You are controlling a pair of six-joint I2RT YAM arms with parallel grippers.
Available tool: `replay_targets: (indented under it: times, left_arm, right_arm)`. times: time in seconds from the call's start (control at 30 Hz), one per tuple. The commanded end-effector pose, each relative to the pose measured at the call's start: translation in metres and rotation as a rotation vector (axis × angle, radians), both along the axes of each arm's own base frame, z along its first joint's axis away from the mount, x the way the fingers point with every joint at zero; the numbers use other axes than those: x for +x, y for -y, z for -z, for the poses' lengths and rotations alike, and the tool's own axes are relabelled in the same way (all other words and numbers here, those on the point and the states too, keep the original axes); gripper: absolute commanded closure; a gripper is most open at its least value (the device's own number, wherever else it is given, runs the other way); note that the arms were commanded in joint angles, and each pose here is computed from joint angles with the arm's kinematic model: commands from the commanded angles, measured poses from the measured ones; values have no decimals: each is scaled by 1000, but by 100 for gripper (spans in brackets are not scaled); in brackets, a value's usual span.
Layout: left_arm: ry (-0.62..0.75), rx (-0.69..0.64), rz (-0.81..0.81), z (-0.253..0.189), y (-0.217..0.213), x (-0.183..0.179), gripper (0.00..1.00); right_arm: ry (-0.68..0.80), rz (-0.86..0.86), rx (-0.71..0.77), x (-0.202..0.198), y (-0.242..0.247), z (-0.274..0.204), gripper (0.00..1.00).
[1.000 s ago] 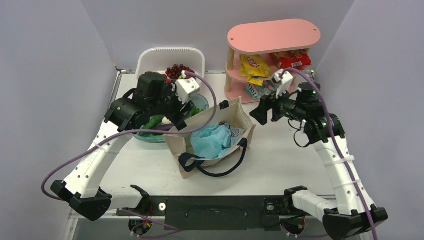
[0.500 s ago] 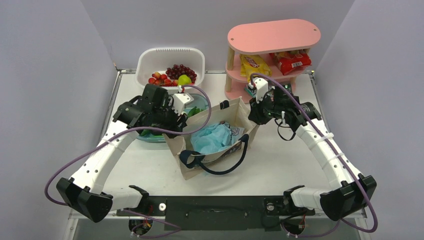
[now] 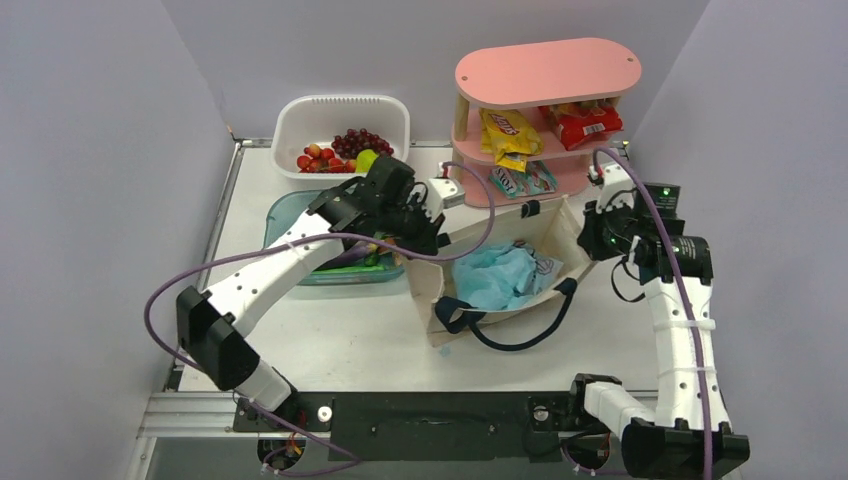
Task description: Untie the knot of the grocery bags and take out the mixed food
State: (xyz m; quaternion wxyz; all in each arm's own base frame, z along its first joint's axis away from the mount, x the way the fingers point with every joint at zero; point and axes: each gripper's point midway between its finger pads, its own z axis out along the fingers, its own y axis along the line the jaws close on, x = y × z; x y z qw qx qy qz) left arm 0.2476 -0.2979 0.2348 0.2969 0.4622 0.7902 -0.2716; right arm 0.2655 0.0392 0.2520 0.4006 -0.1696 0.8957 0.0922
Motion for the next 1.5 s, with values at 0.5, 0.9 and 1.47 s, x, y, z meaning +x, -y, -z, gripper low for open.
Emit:
replay_targets:
  times: [0.5,0.9,1.47]
  left_arm:
    - [241,-270,-164,-70,69,153,77]
    - [54,-325,-199,-129,-18,125,52]
    - [-228,-294,-938,-73,-266,121,49]
  right_arm:
    - [-30,177,135,11,32,7,91]
    - [223,112,173,23,24,-90,22]
    - [77,326,164,34,94,-60,15]
